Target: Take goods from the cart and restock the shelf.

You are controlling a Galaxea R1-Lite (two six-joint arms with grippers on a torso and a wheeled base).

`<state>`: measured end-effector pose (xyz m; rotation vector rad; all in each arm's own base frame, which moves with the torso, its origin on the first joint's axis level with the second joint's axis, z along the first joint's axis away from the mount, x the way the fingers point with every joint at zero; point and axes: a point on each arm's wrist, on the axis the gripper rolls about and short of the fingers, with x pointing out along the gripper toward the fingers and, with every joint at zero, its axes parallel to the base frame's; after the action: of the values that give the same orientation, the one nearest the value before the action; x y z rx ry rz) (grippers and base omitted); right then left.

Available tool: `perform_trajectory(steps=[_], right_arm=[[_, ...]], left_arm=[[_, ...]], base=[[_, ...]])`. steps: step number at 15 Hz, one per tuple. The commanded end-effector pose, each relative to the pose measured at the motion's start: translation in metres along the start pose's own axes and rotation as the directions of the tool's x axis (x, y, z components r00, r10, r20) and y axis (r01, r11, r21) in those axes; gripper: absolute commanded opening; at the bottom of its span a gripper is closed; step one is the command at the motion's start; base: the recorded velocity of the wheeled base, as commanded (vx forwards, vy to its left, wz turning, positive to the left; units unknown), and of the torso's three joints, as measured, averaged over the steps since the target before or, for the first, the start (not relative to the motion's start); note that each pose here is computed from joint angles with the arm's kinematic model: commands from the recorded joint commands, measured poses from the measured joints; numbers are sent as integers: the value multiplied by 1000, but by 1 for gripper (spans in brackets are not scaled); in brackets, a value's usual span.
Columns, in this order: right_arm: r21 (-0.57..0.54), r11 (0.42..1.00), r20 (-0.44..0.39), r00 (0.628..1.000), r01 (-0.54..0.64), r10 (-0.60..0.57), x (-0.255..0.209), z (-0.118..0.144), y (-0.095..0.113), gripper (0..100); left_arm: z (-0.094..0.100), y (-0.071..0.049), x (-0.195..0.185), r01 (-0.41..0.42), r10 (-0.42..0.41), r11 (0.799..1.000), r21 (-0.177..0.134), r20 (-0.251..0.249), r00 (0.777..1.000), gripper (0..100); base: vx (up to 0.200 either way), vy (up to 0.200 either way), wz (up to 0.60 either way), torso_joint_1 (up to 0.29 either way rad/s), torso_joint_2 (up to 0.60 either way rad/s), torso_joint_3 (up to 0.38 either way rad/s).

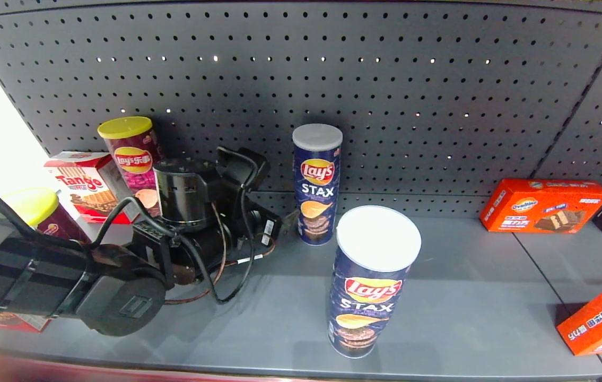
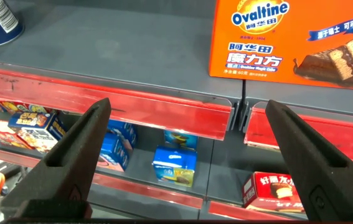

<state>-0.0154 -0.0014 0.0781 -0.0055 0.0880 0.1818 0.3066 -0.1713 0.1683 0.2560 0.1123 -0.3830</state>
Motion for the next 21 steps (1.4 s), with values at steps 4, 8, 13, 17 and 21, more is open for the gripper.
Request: perform_trajectory(steps=[4,8,13,17,21], right_arm=[[-1,1000,-1,1000,-1,1,0,0,0,100],[-1,1000,-1,1000,-1,1,0,0,0,100],[-1,1000,1,1000,-1,1,0,0,0,100],[-1,1000,-1,1000,-1,1,0,0,0,100],[-1,1000,-1,1000,-1,1,0,0,0,100]], left_arm=[[0,10,3,-32,32,999,-4,1,999,100],[4,7,16,-27,27,1000,-5,21,999,100],[3,0,19,-10,10,1000,-1,15,1000,100],[2,-8,20,11,-11,1000,1,14,1000,100],[2,-11,20,18,-18,1000,1,14,1000,100]], base=[[0,0,0,0,0,0],[0,0,0,0,0,0],[0,0,0,0,0,0],[0,0,0,0,0,0],[0,0,0,0,0,0]])
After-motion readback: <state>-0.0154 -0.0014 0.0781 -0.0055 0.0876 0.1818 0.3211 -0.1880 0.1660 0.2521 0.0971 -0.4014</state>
